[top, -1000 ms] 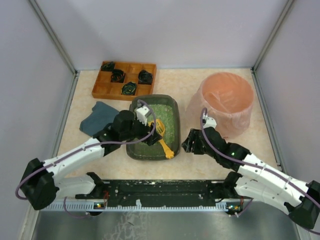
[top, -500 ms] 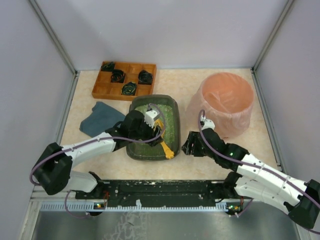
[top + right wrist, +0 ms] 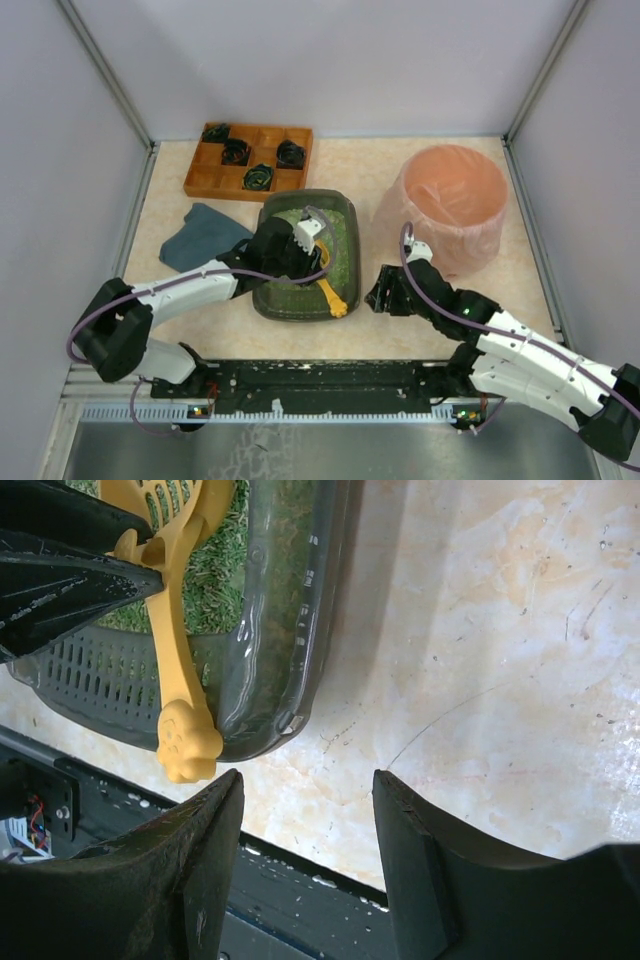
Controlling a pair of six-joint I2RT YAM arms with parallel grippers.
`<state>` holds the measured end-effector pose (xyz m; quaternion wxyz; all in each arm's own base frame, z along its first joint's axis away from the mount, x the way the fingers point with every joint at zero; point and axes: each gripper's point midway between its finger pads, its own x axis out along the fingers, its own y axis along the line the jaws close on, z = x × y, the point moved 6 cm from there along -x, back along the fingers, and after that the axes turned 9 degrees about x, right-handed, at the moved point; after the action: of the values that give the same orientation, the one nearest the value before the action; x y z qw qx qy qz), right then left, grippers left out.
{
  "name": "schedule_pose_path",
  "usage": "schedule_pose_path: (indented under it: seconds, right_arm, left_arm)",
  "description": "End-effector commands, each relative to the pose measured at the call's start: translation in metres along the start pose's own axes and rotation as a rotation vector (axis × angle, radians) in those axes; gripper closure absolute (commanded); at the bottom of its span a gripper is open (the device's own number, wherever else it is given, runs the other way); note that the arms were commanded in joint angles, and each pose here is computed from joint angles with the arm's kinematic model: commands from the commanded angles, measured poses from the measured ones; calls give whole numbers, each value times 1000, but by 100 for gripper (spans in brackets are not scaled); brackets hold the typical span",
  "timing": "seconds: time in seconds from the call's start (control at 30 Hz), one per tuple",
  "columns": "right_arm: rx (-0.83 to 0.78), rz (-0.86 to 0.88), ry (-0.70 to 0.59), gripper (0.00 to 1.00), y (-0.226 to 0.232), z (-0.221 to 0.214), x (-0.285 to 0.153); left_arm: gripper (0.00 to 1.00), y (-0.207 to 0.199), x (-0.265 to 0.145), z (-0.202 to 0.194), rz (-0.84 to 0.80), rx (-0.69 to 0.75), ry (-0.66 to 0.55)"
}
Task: Clean the litter box
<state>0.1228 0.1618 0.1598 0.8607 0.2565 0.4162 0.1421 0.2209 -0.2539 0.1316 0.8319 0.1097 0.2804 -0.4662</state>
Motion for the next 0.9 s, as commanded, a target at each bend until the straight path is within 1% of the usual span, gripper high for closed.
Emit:
schedule_pose_path:
  seconds: [0.0, 0.17, 0.3, 0.37, 0.43, 0.53, 0.63, 0.7, 0.87]
  right_arm:
    - [11, 38, -24, 45, 8, 5, -4]
    - [30, 6, -58, 45, 5, 9, -7]
    - [107, -50, -162, 45, -2, 22, -18]
    - [136, -27, -210, 45, 0, 29, -24]
    - [177, 5, -251, 45, 2, 34, -30]
    - [219, 82, -285, 42, 7, 37, -34]
    - [268, 194, -325, 41, 12, 38, -39]
    - [267, 279, -344, 41, 17, 39, -44]
    - [268, 364, -412, 41, 21, 46, -54]
  left_arm:
    - [64, -2, 1, 9, -18, 18, -23]
    - [73, -2, -5, 18, -3, -1, -57]
    - [89, -2, -14, 34, 29, -44, -115]
    - [96, -1, -19, 40, 52, -73, -143]
    - [100, -1, -26, 47, 72, -103, -178]
    - [100, -1, -37, 52, 101, -154, -244]
    - [100, -5, -50, 57, 105, -212, -351]
    - [100, -7, -56, 58, 98, -236, -410]
    - [100, -9, -62, 55, 102, -347, -480]
